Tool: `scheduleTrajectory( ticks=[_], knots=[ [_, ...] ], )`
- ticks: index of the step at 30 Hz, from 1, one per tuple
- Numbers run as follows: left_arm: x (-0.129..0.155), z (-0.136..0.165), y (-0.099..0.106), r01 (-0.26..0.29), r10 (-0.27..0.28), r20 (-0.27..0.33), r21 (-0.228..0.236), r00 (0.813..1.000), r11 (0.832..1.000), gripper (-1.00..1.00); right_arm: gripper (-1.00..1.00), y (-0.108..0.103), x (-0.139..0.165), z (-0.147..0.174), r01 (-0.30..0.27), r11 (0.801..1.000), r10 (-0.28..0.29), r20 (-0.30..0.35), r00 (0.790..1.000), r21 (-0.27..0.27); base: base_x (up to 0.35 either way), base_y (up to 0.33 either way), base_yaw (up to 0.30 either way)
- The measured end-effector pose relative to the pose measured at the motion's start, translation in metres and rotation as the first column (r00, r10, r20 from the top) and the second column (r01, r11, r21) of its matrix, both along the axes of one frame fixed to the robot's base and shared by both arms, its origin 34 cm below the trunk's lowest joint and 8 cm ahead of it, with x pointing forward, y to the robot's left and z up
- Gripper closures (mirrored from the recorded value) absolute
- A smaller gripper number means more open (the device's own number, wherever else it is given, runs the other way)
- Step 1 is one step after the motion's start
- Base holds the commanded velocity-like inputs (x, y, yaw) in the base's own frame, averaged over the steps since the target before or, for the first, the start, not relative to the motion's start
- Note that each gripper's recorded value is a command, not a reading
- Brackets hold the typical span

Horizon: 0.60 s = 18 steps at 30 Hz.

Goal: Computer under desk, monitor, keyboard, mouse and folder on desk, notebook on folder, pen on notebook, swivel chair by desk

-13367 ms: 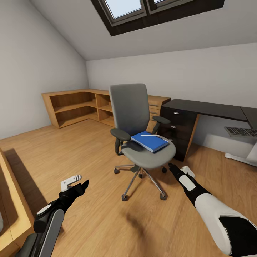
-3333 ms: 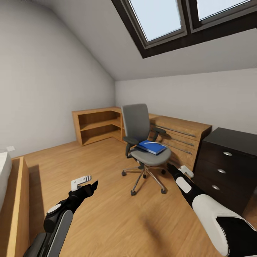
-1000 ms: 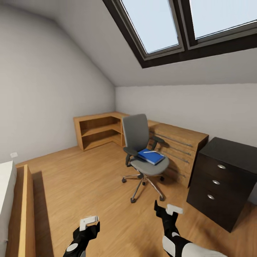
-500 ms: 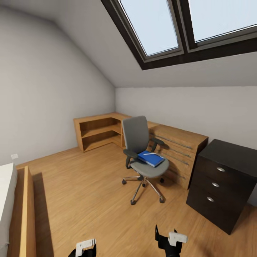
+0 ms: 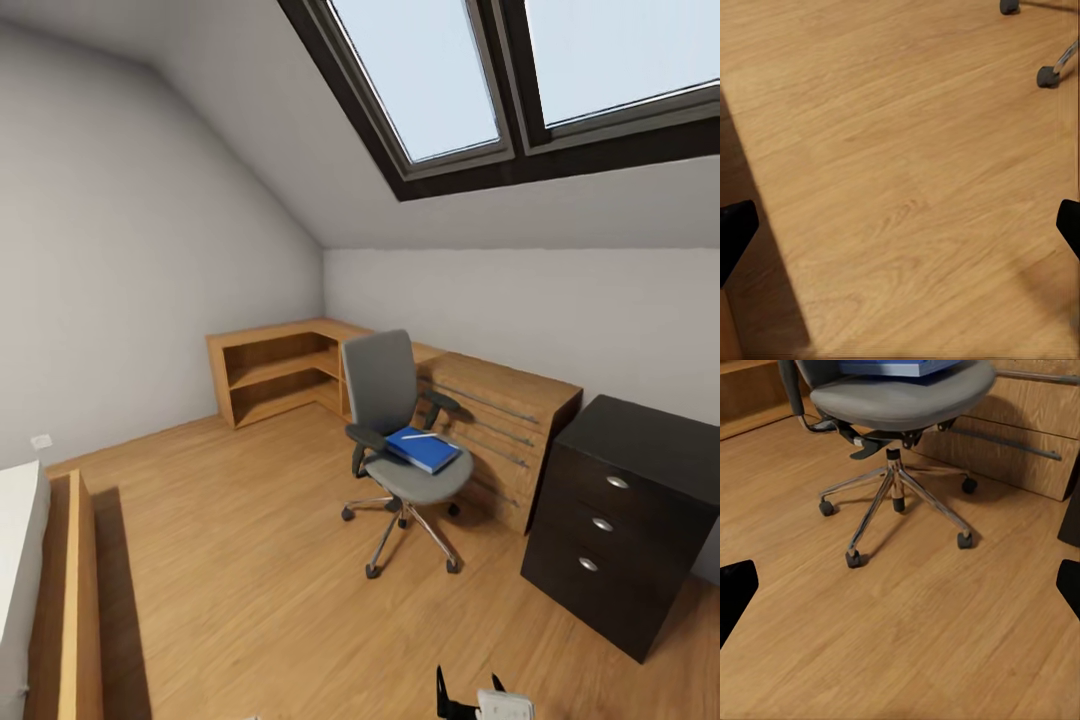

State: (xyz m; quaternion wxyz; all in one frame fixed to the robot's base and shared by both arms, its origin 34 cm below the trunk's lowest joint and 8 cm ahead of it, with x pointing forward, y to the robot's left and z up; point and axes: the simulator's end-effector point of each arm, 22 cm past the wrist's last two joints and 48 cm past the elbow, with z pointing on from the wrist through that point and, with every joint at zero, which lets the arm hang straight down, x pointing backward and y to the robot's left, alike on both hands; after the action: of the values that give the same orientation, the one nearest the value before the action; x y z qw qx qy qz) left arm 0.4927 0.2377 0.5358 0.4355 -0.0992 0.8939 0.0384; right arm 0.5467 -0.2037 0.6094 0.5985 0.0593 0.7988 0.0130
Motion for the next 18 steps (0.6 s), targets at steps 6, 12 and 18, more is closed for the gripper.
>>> scheduleTrajectory(
  ticks=[6, 12, 18],
  knots=[
    [-0.010, 0.003, -0.009, 0.003, -0.004, -0.024, -0.010, 1.000, 1.000, -1.00, -1.00, -0.010, -0.001, 0.009, 0.005, 1.000, -0.005, -0.003, 1.000, -0.013, 0.000, 0.000, 0.000],
    [-0.018, 0.007, -0.013, 0.008, -0.009, -0.046, -0.011, 0.999, 1.000, -1.00, -1.00, -0.017, -0.003, 0.013, 0.003, 1.000, -0.003, -0.031, 1.000, -0.023, 0.000, 0.000, 0.000],
    [-0.021, 0.015, -0.013, 0.010, -0.011, -0.053, -0.010, 0.999, 1.000, -1.00, -1.00, -0.017, -0.006, 0.013, -0.003, 1.000, 0.001, -0.079, 0.997, -0.024, 0.000, 0.000, 0.000]
  ],
)
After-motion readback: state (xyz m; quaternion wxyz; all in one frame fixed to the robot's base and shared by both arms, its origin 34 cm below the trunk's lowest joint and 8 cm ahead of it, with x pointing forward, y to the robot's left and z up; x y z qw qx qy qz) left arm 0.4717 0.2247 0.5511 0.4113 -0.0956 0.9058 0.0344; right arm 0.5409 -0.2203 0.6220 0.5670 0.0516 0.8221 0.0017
